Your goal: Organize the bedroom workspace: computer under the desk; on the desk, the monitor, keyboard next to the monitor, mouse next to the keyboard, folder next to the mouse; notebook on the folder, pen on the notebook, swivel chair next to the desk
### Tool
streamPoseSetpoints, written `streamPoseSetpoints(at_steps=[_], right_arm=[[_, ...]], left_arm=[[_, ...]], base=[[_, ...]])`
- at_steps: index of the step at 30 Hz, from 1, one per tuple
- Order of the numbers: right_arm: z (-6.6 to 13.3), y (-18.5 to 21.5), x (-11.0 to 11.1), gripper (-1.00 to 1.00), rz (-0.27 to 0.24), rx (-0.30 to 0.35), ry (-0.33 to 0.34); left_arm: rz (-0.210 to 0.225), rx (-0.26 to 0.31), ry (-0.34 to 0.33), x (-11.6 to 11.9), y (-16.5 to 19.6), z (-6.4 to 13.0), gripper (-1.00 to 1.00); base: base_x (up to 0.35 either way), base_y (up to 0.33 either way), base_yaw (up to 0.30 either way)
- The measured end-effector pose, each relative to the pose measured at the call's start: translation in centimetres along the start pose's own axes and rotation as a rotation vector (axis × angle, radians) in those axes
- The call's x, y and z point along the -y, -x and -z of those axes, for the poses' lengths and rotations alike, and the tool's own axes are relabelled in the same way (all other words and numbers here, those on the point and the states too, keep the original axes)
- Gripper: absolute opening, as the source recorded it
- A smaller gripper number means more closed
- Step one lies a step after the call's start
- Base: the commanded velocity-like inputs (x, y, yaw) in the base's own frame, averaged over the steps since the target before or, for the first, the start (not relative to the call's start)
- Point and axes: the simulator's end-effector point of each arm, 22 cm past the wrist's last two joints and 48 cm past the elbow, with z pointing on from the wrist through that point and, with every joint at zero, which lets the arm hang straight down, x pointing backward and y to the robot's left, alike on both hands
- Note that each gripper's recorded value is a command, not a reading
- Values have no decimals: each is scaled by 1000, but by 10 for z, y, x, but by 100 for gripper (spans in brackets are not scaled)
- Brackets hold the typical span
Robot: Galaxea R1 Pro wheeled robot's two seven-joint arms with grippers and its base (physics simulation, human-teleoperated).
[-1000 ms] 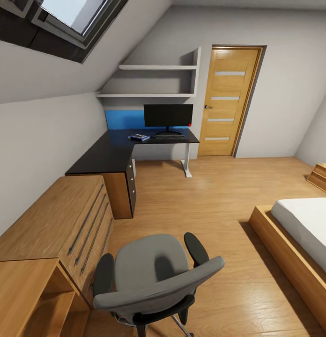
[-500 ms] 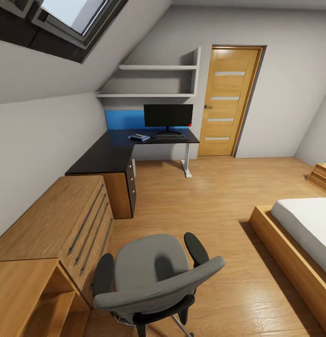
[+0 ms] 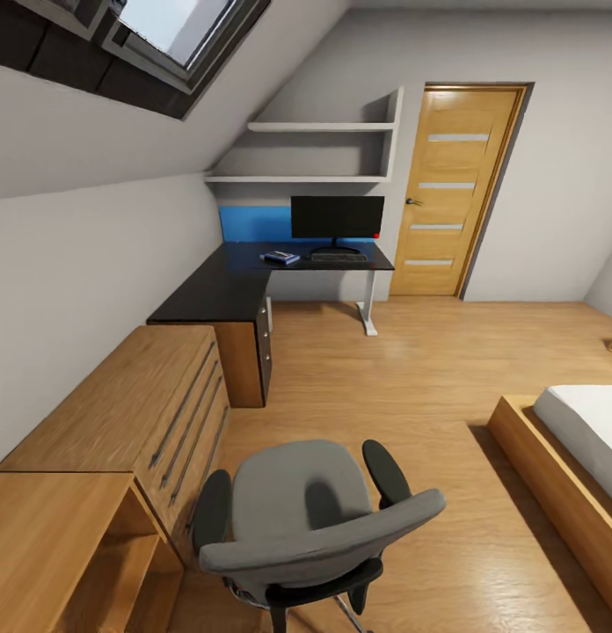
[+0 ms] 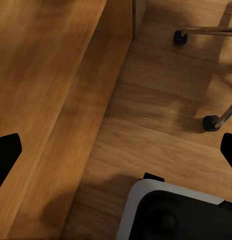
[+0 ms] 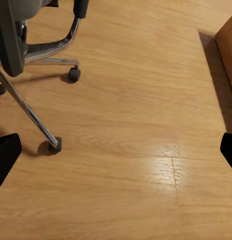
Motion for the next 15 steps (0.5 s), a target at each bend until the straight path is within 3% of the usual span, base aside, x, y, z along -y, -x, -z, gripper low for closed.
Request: streamPoseSetpoints(at_steps=[5,15], right_arm=[[0,0,0,100,0,0,0],[0,0,0,100,0,0,0]], left_arm=[[0,0,0,0,0,0,100],[0,0,0,0,0,0,100]], base=[[0,0,203],[0,0,26]])
